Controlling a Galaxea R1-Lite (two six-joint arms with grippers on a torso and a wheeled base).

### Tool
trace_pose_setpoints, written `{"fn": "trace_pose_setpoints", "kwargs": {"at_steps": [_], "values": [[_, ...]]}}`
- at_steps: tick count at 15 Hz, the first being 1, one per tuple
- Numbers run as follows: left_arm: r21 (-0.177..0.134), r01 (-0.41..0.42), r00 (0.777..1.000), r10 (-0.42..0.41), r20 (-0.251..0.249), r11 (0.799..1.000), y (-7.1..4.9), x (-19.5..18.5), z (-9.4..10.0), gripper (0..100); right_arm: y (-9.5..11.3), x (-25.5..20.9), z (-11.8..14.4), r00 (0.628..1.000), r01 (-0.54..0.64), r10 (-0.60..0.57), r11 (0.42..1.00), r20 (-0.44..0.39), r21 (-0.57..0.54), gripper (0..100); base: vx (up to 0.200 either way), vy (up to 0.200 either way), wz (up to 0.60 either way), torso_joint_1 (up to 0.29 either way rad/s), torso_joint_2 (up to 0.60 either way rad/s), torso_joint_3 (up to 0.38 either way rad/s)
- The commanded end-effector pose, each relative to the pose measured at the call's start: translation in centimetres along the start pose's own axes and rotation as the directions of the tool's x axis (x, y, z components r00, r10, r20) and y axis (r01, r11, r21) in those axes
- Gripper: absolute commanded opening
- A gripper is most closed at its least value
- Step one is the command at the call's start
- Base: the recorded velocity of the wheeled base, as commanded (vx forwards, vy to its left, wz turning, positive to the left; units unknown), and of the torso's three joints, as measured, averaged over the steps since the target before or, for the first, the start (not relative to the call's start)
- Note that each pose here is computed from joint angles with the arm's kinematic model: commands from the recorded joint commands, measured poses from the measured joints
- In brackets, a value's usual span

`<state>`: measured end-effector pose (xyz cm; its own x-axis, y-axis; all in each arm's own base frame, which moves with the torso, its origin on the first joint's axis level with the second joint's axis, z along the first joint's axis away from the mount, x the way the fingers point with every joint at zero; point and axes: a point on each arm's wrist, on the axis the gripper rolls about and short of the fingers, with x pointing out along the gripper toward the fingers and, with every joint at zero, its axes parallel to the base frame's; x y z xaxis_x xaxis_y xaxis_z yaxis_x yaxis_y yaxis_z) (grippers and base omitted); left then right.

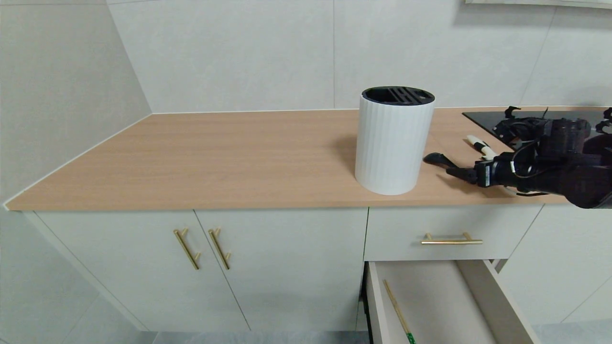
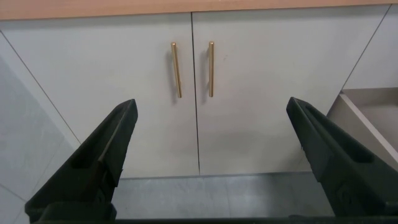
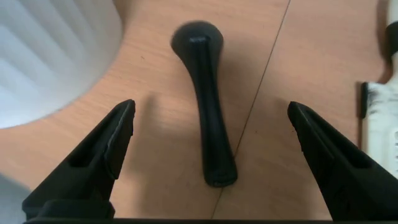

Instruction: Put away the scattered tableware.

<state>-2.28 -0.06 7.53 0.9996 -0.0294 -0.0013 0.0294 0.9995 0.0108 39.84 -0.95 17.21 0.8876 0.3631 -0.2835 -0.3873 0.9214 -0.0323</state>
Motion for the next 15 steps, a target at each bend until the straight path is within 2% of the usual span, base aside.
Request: {"fn": "trace_pose_setpoints", "kwargs": {"at_steps": [1, 10, 11, 15], "values": [[0.0, 0.0, 1.0, 0.0, 0.0, 1.0, 0.0, 0.0, 0.0, 100, -0.23, 0.69, -0.75, 1.0, -0.002, 0.002, 1.0, -0.019, 0.008, 100, 0.0, 0.0, 0.0, 0.0, 0.0, 0.0], [0.0, 0.0, 1.0, 0.0, 0.0, 1.0, 0.0, 0.0, 0.0, 100, -0.37, 0.95, -1.0, 1.0, 0.0, 0.0, 1.0, -0.025, 0.011, 100, 0.0, 0.0, 0.0, 0.0, 0.0, 0.0], [0.0, 0.0, 1.0, 0.0, 0.0, 1.0, 0.0, 0.0, 0.0, 100, -0.4, 1.03, -1.07, 1.0, 0.0, 0.0, 1.0, -0.026, 0.011, 0, 0.0, 0.0, 0.0, 0.0, 0.0, 0.0], [0.0, 0.0, 1.0, 0.0, 0.0, 1.0, 0.0, 0.0, 0.0, 100, -0.17, 1.16, -1.13, 1.0, -0.006, 0.007, 1.0, -0.029, 0.012, 0, 0.0, 0.0, 0.0, 0.0, 0.0, 0.0]]}}
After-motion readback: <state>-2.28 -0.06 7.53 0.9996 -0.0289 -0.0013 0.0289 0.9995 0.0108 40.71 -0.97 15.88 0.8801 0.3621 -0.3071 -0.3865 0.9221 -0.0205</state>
